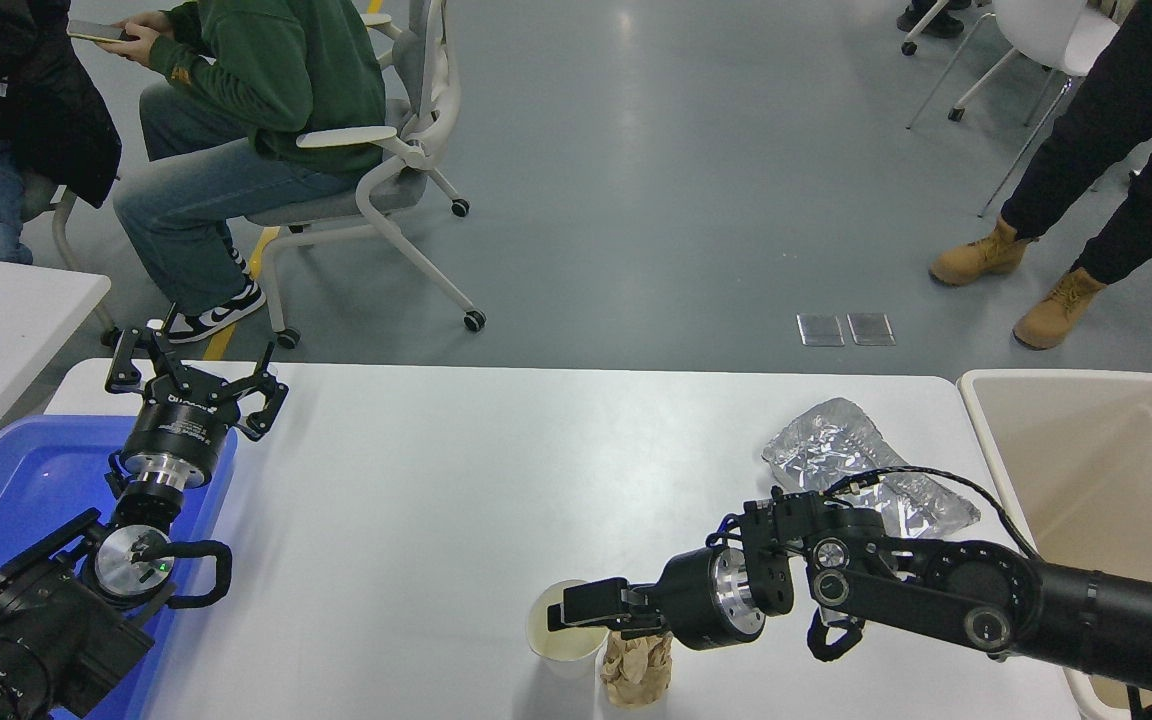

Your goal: Clean the table surface

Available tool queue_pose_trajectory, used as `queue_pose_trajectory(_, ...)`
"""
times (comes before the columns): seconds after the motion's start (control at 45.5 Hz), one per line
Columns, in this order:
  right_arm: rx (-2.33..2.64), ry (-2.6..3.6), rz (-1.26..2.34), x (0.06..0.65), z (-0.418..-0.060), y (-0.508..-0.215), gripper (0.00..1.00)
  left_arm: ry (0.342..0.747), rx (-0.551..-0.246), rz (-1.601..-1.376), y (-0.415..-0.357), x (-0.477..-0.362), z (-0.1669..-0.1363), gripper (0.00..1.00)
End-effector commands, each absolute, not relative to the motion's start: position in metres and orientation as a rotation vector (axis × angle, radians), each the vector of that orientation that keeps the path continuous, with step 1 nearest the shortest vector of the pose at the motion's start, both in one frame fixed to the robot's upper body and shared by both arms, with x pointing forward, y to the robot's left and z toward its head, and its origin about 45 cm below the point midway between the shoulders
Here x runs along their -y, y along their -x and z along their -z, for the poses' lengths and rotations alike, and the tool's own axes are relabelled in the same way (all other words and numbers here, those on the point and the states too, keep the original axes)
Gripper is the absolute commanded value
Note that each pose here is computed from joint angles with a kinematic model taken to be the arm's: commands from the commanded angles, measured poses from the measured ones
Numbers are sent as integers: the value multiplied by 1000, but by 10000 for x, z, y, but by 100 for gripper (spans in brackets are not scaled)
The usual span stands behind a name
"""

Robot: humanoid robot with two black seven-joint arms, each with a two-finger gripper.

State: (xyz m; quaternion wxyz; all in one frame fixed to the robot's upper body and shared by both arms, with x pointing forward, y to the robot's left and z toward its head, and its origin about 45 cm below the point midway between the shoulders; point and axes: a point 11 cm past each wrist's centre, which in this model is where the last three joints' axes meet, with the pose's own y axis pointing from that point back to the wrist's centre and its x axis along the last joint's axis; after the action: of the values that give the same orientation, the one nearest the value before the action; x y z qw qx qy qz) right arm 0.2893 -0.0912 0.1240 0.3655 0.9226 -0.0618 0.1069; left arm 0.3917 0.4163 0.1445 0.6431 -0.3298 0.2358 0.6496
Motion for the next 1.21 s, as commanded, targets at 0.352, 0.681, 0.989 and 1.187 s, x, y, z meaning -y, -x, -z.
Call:
queue_pose_trajectory(0.352,148,-2360,-311,834,-1196,-2912,95,751,-537,-1480,-3917,-4163,-1444,100)
queue_pose_trajectory(0.681,121,-2342,-369,801,-1187,-2902,73,752,-537,-1479,-3917,-4162,-1445,100)
queue_pose_trajectory(0.989,99,-2336,-381,801,-1197,-2897,27,753,-536,-1479,-3916,-4163,-1447,100)
queue_pose_trajectory(1.187,48,-2327,-370,830,-1216,-2887,0,752,-537,-1479,-3917,-4162,-1445,100)
